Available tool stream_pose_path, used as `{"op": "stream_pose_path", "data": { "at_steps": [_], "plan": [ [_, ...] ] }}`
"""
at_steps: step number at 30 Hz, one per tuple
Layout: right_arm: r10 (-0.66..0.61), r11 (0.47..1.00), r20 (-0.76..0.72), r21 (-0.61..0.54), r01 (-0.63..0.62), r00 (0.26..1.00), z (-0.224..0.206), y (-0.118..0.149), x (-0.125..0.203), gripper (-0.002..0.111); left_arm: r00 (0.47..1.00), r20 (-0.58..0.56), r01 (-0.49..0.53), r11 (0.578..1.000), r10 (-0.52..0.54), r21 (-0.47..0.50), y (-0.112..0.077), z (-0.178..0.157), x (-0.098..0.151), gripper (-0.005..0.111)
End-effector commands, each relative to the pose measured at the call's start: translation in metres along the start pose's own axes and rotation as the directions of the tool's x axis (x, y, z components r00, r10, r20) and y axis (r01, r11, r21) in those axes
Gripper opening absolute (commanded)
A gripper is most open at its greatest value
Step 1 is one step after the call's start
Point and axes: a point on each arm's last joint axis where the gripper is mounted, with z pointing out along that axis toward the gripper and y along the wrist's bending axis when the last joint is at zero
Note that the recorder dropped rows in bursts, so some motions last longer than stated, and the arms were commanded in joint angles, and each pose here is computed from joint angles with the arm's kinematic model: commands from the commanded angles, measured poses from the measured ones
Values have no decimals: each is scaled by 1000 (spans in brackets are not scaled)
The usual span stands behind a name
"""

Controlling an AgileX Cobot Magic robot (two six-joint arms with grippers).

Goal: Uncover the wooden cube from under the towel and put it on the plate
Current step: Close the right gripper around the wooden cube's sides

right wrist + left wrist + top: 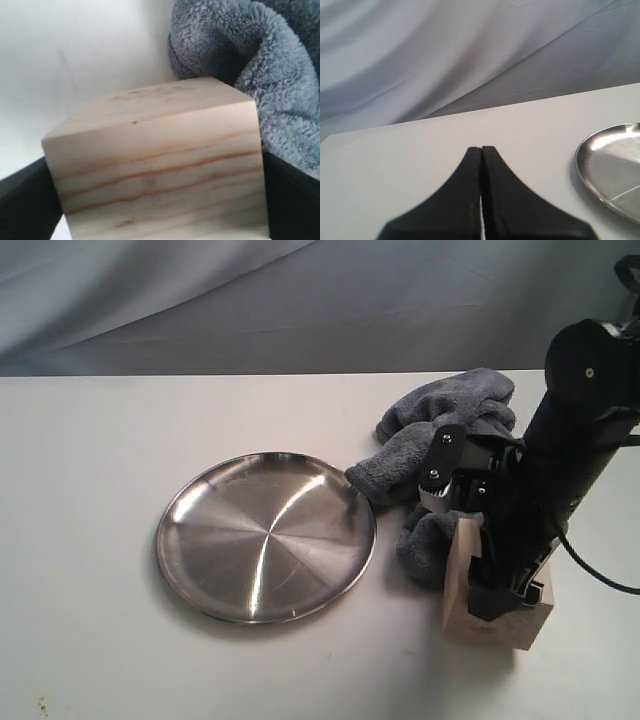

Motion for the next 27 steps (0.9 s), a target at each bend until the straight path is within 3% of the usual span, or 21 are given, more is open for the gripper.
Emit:
{"op": "stream_pose_path", "data": {
  "at_steps": [1, 8, 11, 18, 27],
  "plan": [
    [18, 999, -6, -46, -19, 1000, 3, 2, 0, 0, 1000, 13, 10, 1000, -10, 1, 0, 0, -1, 0],
    [32, 998, 7, -59, -32, 999, 3, 3, -2, 3, 1000, 13, 10, 1000, -10, 1, 0, 0, -1, 0],
    [45, 997, 24, -67, -44, 999, 3, 4, -3, 17, 1000, 13, 10, 1000, -10, 1, 0, 0, -1, 0],
    [60, 996, 48, -69, -57, 997, 2, 4, -6, 67, 1000, 13, 10, 1000, -10, 1, 0, 0, -1, 0],
    [110, 990, 24, -91, -107, 994, 2, 6, -4, 88, 1000, 13, 10, 1000, -10, 1, 0, 0, -1, 0]
  ]
}}
